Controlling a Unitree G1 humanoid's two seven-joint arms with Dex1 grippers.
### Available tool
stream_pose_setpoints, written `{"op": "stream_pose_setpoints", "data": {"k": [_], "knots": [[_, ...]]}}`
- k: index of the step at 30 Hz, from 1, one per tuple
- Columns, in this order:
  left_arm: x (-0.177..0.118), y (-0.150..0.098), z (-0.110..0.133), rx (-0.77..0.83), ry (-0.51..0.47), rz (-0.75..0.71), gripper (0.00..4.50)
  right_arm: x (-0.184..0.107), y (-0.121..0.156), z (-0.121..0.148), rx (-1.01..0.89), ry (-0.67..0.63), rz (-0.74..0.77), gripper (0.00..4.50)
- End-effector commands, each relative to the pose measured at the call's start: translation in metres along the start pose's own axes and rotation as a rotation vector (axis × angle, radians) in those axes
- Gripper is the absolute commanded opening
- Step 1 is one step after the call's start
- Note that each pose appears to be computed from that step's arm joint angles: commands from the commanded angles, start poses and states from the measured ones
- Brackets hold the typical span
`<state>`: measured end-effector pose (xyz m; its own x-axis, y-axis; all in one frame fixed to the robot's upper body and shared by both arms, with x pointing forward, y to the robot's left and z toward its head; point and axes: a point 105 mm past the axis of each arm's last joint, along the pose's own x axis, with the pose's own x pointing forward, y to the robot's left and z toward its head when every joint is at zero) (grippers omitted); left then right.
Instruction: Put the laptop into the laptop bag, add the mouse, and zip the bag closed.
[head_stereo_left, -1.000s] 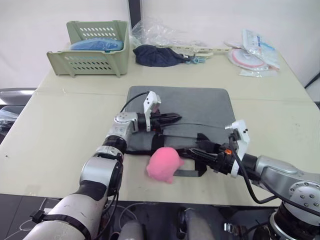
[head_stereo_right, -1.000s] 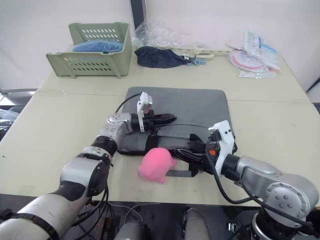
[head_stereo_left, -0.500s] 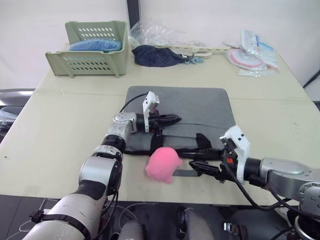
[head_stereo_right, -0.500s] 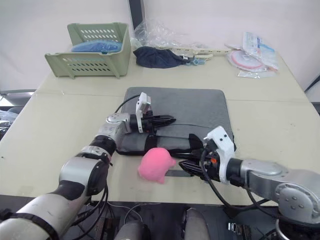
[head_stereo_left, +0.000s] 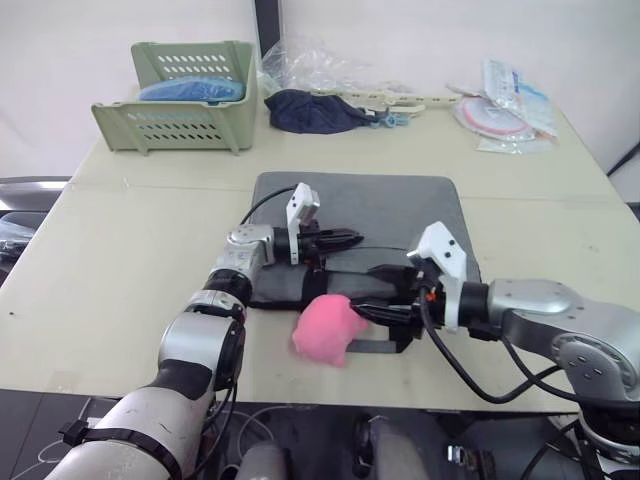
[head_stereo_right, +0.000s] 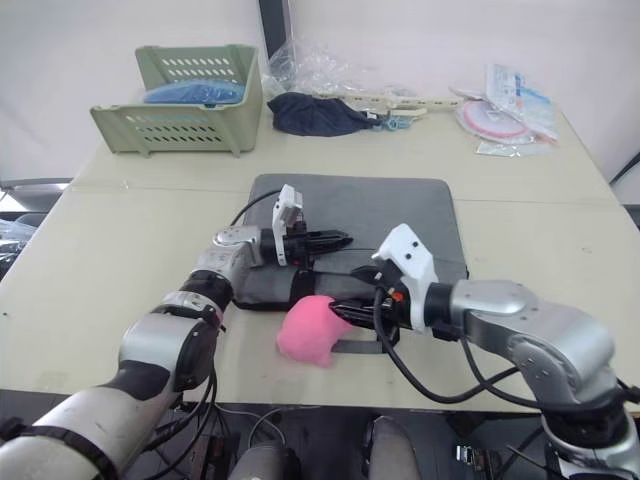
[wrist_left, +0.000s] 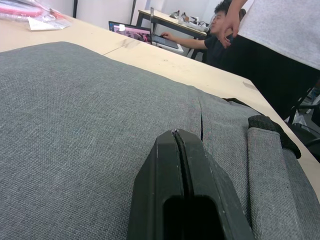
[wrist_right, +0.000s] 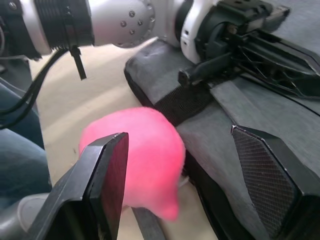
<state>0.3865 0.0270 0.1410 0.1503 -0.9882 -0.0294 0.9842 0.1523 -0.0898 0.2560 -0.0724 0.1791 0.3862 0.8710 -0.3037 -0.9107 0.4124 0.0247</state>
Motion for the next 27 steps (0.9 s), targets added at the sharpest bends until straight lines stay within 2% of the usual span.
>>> {"op": "stream_pose_setpoints", "data": {"k": [1, 14, 22, 25, 27], "knots": [[-0.006, -0.003, -0.034, -0.112, 0.074, 0.014, 0.06, 0.006, 0.009, 0.011, -0.050, -0.032, 0.073, 3.67], [-0.007, 0.000, -0.032, -0.110, 0.072, 0.032, 0.06, 0.022, -0.003, -0.025, -0.148, 0.112, 0.182, 3.67], [-0.008, 0.001, -0.031, -0.108, 0.068, 0.046, 0.06, 0.025, 0.002, -0.039, -0.174, 0.155, 0.250, 3.67], [-0.008, 0.002, -0.031, -0.108, 0.068, 0.049, 0.00, 0.025, 0.003, -0.040, -0.187, 0.159, 0.261, 2.83], [-0.009, 0.002, -0.031, -0.109, 0.067, 0.052, 0.00, 0.023, 0.003, -0.040, -0.197, 0.163, 0.261, 1.85]]}}
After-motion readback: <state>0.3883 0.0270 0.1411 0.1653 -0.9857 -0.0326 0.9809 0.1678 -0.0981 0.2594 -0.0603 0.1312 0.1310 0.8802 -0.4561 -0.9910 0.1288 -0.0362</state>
